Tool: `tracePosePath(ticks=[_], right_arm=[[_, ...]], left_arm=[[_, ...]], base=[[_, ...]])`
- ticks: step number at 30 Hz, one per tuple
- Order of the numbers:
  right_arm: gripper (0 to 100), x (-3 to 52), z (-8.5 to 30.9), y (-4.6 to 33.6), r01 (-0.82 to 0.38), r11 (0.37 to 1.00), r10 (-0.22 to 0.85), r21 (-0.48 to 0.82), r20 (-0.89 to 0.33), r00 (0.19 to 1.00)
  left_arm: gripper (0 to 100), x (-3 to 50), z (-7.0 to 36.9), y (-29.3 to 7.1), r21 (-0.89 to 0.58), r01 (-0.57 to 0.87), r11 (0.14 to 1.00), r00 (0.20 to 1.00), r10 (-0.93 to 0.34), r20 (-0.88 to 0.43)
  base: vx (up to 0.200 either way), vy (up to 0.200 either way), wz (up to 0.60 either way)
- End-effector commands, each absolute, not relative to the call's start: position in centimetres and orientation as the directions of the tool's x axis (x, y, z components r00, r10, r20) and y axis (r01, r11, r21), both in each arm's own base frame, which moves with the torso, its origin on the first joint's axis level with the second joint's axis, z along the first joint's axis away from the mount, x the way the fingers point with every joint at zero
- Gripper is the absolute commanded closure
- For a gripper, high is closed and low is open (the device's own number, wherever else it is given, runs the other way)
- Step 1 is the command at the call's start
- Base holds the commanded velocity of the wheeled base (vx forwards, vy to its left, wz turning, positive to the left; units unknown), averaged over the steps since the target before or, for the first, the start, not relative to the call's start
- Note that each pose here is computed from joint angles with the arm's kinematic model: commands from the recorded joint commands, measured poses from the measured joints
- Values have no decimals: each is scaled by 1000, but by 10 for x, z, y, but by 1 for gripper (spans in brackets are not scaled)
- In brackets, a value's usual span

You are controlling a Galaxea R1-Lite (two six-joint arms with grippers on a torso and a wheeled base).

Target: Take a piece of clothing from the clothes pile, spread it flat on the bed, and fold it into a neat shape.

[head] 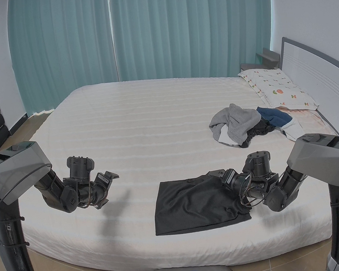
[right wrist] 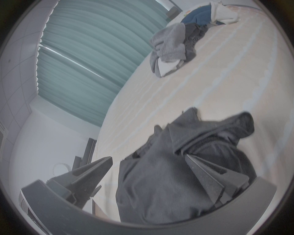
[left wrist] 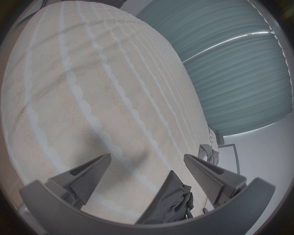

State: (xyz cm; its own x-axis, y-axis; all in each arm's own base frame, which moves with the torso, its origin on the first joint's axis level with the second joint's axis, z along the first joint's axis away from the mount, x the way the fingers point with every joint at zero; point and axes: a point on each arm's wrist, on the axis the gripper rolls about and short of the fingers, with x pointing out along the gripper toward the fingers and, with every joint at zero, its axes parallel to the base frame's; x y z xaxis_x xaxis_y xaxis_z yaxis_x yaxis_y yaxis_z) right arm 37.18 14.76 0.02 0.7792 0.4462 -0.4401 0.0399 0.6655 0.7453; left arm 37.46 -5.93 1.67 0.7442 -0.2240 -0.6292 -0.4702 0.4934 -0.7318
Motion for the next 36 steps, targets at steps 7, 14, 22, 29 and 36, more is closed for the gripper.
tracePosePath(ticks=[7,14,22,29,36], right_arm=[[0,401,-16,117,61,653,331,755,-357,873],[0,410,-21,96,92,644,285,759,-350,892],[0,405,-15,91,113,612,288,783,-354,890],[0,408,-12,77,115,602,285,790,-347,893],[0,408,-14,75,107,597,310,795,-352,883]], left_arm=[[0,375,16,-59,-731,-471,494,743,-224,-631],[0,375,16,-59,-731,-472,493,743,-224,-631],[0,375,16,-59,-731,-472,493,743,-224,-631],[0,375,16,-59,-731,-472,493,743,-224,-631],[0,375,16,-59,-731,-471,494,743,-224,-631]], base=[[0,0,0],[0,0,0],[0,0,0],[0,0,0],[0,0,0]])
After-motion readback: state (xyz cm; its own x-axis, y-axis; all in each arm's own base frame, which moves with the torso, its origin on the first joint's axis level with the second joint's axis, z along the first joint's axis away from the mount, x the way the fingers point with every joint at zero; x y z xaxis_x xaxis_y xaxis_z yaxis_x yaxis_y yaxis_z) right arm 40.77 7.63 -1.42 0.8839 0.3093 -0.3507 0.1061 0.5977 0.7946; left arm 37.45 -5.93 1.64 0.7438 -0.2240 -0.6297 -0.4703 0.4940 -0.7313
